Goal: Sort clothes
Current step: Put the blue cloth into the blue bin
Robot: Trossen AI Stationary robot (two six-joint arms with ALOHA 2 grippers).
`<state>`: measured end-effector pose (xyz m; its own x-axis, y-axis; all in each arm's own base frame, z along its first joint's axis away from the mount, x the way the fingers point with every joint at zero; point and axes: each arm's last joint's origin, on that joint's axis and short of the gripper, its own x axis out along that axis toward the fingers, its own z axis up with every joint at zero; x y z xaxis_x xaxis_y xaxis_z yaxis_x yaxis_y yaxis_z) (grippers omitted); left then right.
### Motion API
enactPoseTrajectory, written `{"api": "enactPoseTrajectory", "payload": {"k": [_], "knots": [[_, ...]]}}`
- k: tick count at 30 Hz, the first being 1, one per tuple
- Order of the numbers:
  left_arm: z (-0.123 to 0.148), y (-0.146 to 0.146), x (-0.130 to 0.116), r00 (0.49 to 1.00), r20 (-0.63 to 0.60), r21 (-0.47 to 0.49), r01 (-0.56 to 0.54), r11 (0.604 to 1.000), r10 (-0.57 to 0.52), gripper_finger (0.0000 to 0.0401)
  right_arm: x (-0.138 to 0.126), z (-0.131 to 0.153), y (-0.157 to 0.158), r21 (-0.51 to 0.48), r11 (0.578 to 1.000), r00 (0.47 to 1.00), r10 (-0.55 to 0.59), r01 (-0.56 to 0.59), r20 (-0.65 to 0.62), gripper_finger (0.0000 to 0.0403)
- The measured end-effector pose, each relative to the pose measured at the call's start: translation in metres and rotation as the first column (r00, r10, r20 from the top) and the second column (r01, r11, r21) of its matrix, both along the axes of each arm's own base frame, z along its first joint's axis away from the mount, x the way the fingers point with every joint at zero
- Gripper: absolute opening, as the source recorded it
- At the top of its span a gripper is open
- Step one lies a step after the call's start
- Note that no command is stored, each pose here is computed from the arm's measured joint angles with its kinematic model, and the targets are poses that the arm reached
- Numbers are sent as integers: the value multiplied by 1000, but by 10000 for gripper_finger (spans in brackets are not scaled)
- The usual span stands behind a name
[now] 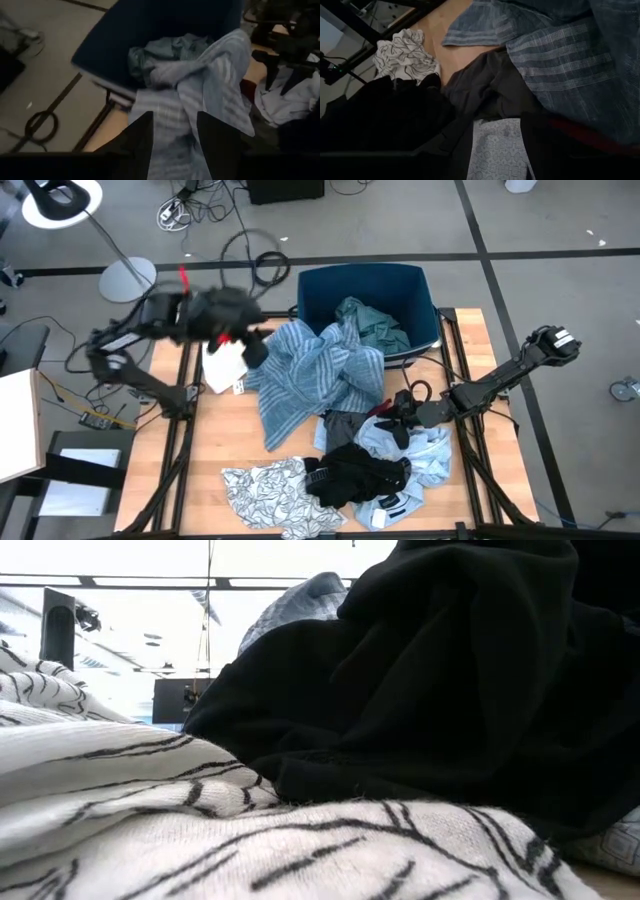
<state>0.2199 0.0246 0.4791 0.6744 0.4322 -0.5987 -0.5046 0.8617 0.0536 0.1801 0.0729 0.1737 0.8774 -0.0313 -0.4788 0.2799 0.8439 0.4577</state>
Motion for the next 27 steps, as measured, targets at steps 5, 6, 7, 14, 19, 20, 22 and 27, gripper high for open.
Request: {"api": "enactPoseTrajectory", "payload": {"k": [5,6,7,14,19,20,22,27], "knots": [[-61,-27,-12,998,40,-72,-38,997,41,158,0,1,1,3,1000,1000,6,-6,6,166],[-76,-31,-12,998,54,-87,-38,995,43,158,0,1,1,4,1000,1000,6,-6,7,166],[-90,-35,-12,996,78,-100,-38,994,46,158,0,1,1,4,1000,1000,5,-5,7,166],[-194,-53,-3,967,246,-106,-38,994,64,158,0,1,1,6,1000,1000,4,-4,11,166],[-265,-54,5,910,407,-128,-34,991,84,158,0,1,1,6,1000,1000,4,-4,11,166],[-276,-54,5,893,442,-137,-32,990,89,158,0,1,1,6,1000,1000,4,-4,11,166],[-293,-52,4,851,514,-157,-24,987,103,158,0,1,1,6,1000,1000,4,-4,11,166],[-330,-52,4,850,516,-172,-20,985,107,158,0,1,1,1,1000,1000,-5,4,13,166]]}}
